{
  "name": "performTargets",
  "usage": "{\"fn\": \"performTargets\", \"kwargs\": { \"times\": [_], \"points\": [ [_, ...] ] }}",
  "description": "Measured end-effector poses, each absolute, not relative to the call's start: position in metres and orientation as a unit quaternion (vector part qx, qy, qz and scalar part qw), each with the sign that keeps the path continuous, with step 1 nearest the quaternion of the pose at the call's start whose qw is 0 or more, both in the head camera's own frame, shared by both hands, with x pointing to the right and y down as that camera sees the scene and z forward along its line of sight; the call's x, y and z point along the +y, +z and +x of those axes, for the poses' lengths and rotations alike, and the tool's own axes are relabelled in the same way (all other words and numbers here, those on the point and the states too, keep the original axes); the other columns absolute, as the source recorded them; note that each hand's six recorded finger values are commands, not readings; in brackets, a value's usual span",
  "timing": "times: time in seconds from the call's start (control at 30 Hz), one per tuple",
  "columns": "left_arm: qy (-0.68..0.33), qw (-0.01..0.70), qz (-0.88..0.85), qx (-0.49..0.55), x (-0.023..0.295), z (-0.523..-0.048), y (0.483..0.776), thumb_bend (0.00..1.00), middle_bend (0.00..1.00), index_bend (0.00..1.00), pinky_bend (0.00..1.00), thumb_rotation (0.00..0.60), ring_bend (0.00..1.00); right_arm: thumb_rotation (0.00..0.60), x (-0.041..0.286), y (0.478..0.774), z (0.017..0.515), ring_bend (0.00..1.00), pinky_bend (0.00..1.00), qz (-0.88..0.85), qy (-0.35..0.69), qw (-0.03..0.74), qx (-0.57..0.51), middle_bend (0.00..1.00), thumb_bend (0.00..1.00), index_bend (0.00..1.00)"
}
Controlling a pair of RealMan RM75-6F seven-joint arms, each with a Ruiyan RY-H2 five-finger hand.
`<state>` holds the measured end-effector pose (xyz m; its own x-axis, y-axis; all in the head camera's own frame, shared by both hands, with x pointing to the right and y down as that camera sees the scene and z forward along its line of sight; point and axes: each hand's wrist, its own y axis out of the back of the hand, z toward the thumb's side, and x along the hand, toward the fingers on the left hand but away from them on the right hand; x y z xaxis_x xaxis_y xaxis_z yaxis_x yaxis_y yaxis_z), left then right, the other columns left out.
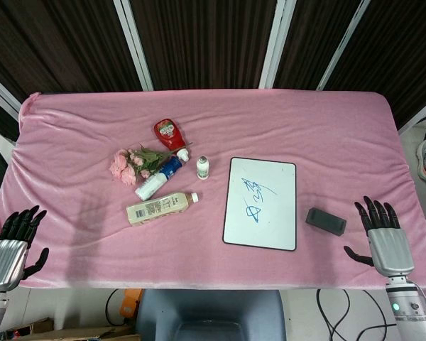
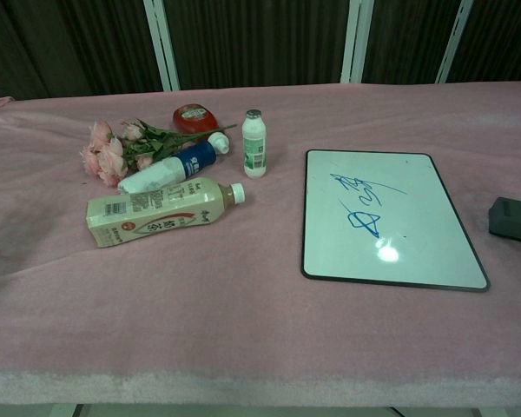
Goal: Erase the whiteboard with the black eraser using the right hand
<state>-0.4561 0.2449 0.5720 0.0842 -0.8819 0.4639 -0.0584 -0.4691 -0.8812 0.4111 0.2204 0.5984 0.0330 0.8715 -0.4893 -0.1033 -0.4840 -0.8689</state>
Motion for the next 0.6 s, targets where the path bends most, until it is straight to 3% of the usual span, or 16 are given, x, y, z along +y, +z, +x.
{"fn": "performTargets", "kwargs": {
  "times": [0.33,0.6],
  "points": [
    [-0.566,0.359,-0.646,0.365,0.246,-0.455,0.572,0.43,0.0,0.0,0.0,0.6,0.0,0.6,0.21,0.612,0.413,0.0,0.0,-0.607,0.622,0.372,-0.326,0.03,0.33,0.03],
    [-0.563,0.358,-0.651,0.362,0.246,-0.455,0.571,0.43,0.0,0.0,0.0,0.6,0.0,0.6,0.187,0.663,0.412,0.0,0.05,-0.622,0.646,0.32,-0.305,0.1,0.33,0.17]
  ]
}}
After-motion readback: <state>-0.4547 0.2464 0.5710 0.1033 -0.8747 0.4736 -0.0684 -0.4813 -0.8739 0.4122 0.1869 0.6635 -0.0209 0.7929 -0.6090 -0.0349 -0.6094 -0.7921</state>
